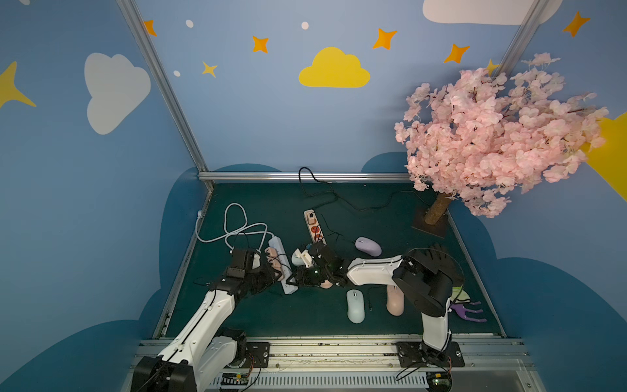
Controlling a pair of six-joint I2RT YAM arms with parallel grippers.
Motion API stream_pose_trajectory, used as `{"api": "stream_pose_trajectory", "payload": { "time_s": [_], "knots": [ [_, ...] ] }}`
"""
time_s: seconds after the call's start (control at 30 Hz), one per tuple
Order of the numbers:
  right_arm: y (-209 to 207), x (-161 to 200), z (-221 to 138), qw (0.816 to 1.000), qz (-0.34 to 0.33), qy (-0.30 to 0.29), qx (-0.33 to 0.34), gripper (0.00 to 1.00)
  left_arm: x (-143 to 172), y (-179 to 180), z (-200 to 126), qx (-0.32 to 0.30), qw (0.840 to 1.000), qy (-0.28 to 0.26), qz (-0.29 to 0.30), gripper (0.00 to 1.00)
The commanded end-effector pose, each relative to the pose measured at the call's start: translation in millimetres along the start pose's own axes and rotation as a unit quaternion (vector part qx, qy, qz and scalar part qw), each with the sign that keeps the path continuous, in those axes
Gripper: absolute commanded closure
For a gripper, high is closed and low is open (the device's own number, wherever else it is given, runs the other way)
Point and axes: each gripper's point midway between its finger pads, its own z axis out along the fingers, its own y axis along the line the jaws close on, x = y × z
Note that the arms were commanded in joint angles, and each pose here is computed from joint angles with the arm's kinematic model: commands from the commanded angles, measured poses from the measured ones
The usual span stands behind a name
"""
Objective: Unplug the wireless mouse
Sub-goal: Remove the plug from the socket, then place the socket at the center of the board.
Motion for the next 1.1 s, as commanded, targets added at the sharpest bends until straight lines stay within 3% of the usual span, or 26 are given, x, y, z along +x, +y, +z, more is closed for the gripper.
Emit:
{"api": "stream_pose_trajectory", "payload": {
  "time_s": [0.0,0.2,0.43,0.53,0.77,1.0,1.07],
  "knots": [
    [-52.3,-2.2,-5.5,0.995,0.039,-0.018,0.092,1.0,-5.9,-31.2,-3.7,0.074,0.997,0.0,-0.006,0.96],
    [-51.6,-0.8,-4.7,0.995,0.036,-0.017,0.093,1.0,-16.0,-7.1,-27.2,-0.092,0.992,-0.033,0.079,0.96],
    [-50.7,-1.0,-4.4,0.995,0.036,-0.018,0.089,1.0,-12.2,-25.5,-28.5,-0.012,0.998,-0.028,0.062,0.96],
    [-45.5,-1.4,-2.9,0.996,0.031,-0.015,0.082,1.0,-11.3,-18.2,-33.3,-0.03,0.997,-0.036,0.056,0.96],
    [-19.3,-12.8,13.0,0.999,0.035,-0.024,0.026,1.0,-28.7,-8.5,-86.2,-0.101,0.985,-0.127,0.062,0.96],
    [-2.4,-37.2,38.3,1.0,0.022,-0.012,0.011,0.99,-32.4,-19.9,-109.2,-0.106,0.981,-0.142,0.083,0.96],
    [2.3,-43.6,39.7,1.0,0.012,-0.013,0.017,0.9,-31.7,-21.6,-111.0,-0.104,0.981,-0.141,0.087,0.96]
  ]
}}
